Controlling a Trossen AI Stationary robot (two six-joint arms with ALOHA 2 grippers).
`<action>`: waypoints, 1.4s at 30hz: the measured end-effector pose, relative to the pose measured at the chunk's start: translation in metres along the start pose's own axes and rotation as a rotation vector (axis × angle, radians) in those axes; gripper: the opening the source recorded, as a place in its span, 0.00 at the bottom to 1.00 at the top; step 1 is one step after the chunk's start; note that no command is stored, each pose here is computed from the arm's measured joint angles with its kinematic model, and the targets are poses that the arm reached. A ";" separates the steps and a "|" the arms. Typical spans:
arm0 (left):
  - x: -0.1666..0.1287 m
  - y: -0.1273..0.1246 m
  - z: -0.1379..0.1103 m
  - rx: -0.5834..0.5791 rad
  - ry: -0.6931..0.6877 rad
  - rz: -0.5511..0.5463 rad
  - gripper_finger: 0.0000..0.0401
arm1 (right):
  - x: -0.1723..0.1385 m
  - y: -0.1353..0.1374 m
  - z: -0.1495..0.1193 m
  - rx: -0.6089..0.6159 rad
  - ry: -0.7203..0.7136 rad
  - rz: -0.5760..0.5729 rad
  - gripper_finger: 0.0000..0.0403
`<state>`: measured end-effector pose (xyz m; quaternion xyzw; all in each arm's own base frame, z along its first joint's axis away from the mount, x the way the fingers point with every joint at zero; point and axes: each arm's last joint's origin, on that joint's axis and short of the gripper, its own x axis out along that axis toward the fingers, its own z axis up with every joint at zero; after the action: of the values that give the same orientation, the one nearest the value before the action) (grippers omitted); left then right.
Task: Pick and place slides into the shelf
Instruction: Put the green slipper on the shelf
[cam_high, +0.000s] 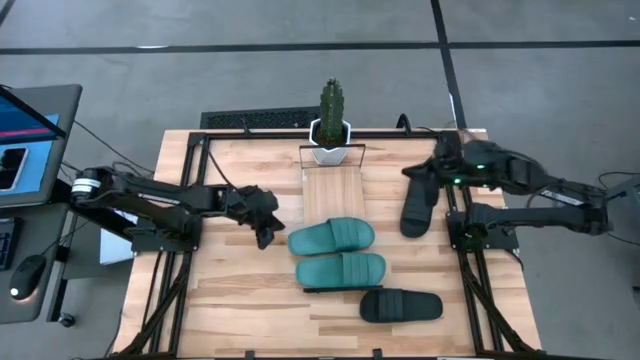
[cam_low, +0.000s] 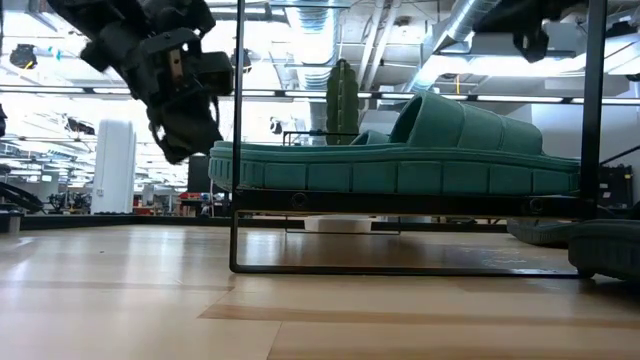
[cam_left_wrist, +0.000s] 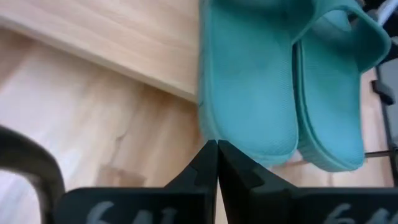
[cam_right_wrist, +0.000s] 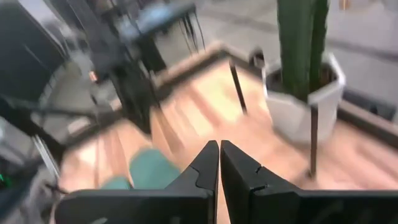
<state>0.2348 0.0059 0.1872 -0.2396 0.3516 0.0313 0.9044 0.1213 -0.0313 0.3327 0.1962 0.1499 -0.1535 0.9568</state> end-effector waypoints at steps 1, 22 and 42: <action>-0.004 -0.001 0.000 0.002 -0.009 0.021 0.00 | 0.005 0.000 -0.003 -0.002 0.044 -0.012 0.02; -0.040 0.000 -0.004 -0.005 -0.074 0.191 0.00 | 0.110 0.007 -0.054 -0.079 0.578 -0.144 0.00; -0.041 0.007 -0.016 -0.015 0.039 0.286 0.00 | 0.165 0.012 -0.095 -0.273 0.769 -0.088 0.00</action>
<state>0.1922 0.0093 0.2011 -0.1946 0.3993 0.1579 0.8819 0.2540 -0.0201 0.1957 0.1039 0.5240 -0.0884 0.8407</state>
